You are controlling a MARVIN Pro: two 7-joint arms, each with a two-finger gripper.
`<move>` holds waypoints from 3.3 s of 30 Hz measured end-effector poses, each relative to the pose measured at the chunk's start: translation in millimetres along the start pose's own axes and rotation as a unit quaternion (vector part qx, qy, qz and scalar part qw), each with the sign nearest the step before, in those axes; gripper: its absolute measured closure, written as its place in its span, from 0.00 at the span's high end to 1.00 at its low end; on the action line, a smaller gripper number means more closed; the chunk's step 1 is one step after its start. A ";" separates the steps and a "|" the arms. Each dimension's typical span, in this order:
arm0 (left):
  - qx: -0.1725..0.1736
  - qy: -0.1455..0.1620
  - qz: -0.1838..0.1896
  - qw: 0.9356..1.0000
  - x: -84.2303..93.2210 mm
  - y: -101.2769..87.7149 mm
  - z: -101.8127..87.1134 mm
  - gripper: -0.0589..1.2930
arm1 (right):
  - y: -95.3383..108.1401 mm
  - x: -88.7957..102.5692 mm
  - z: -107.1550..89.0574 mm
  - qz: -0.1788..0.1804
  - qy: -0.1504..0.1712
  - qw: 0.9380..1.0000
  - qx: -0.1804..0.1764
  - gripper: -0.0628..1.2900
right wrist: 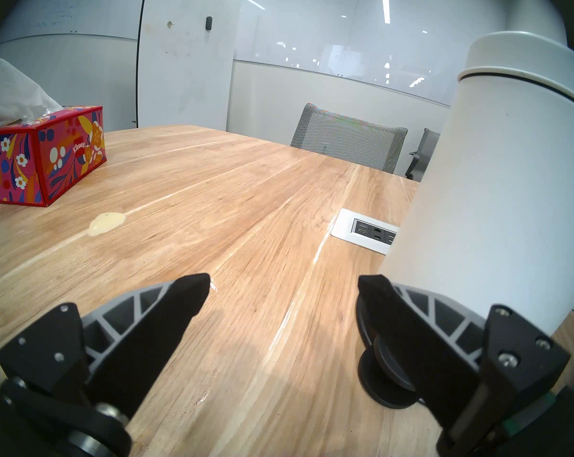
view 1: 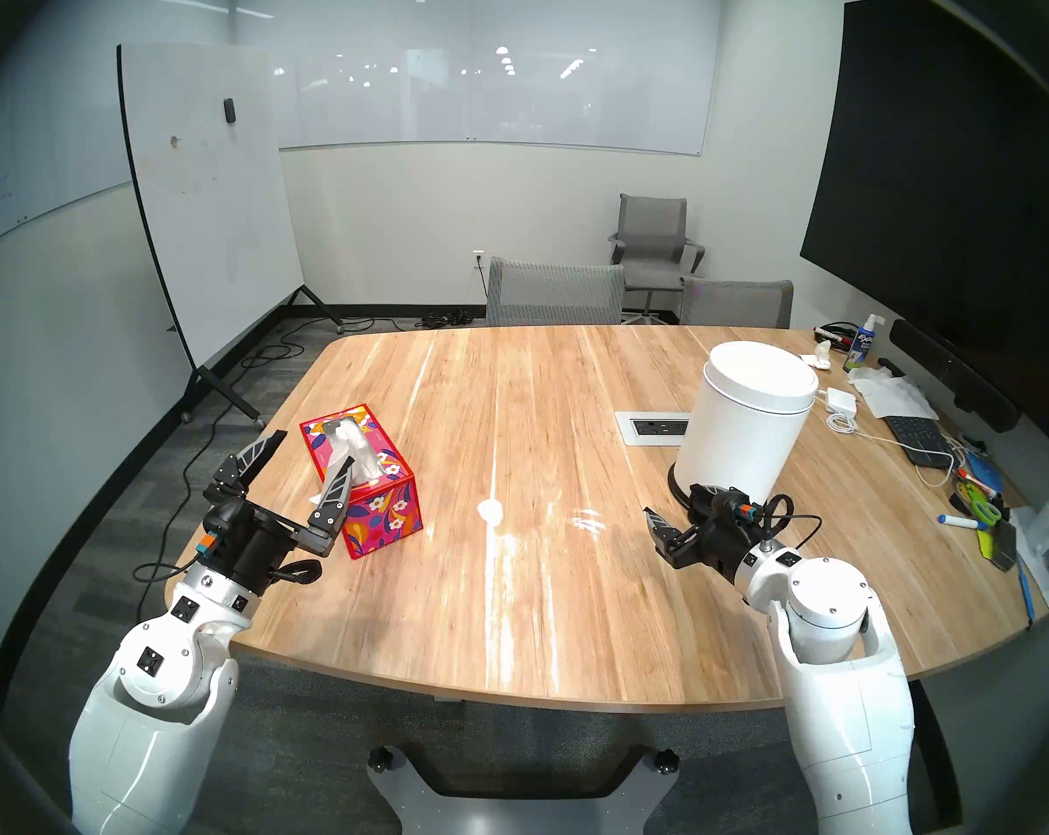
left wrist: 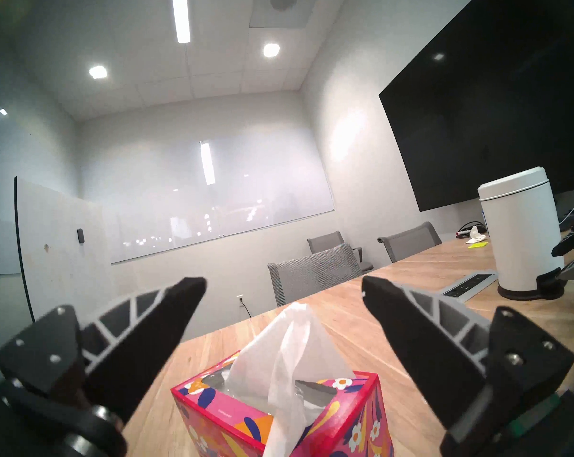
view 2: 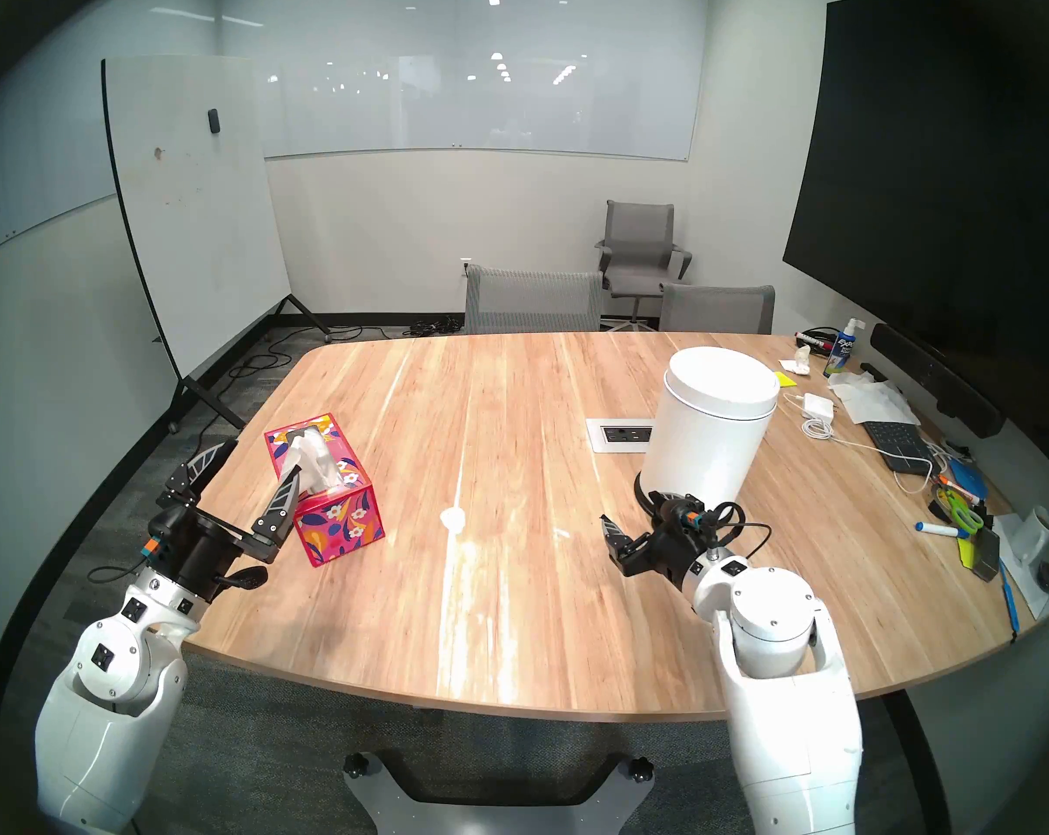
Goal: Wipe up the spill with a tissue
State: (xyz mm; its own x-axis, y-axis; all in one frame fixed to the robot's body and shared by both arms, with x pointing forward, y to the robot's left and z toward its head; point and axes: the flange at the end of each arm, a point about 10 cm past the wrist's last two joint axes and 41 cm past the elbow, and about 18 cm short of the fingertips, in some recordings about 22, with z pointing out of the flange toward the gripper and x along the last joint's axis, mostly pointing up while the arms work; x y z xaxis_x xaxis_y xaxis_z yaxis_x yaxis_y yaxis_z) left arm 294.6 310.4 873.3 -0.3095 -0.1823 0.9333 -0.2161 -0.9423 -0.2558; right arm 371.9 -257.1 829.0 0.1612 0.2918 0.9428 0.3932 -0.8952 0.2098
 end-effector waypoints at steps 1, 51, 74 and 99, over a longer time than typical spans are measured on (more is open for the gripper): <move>0.000 -0.003 -0.001 1.000 -0.8 0.4 -0.9 0.95 | 0.0 0.0 0.0 0.000 0.000 1.000 0.000 0.95; 0.041 -0.085 -0.015 0.995 -64.8 18.9 44.7 0.06 | 0.0 -0.1 0.0 0.000 0.000 1.000 0.000 0.95; 0.021 0.020 0.002 1.000 -3.3 18.4 45.7 0.03 | 0.0 -0.2 0.0 0.000 0.000 1.000 0.000 0.95; -0.020 0.080 0.027 0.996 27.8 31.9 49.2 0.03 | 0.0 -0.2 0.0 0.000 0.000 1.000 0.000 0.95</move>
State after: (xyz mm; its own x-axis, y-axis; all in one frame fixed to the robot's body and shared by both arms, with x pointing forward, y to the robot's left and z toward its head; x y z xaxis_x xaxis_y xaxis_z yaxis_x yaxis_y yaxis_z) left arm 324.6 261.5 903.5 -0.4643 -0.1823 0.8667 -0.2314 -0.9196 -0.3173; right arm 371.9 -257.1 828.8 0.1616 0.2915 0.9428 0.3931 -0.8953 0.2095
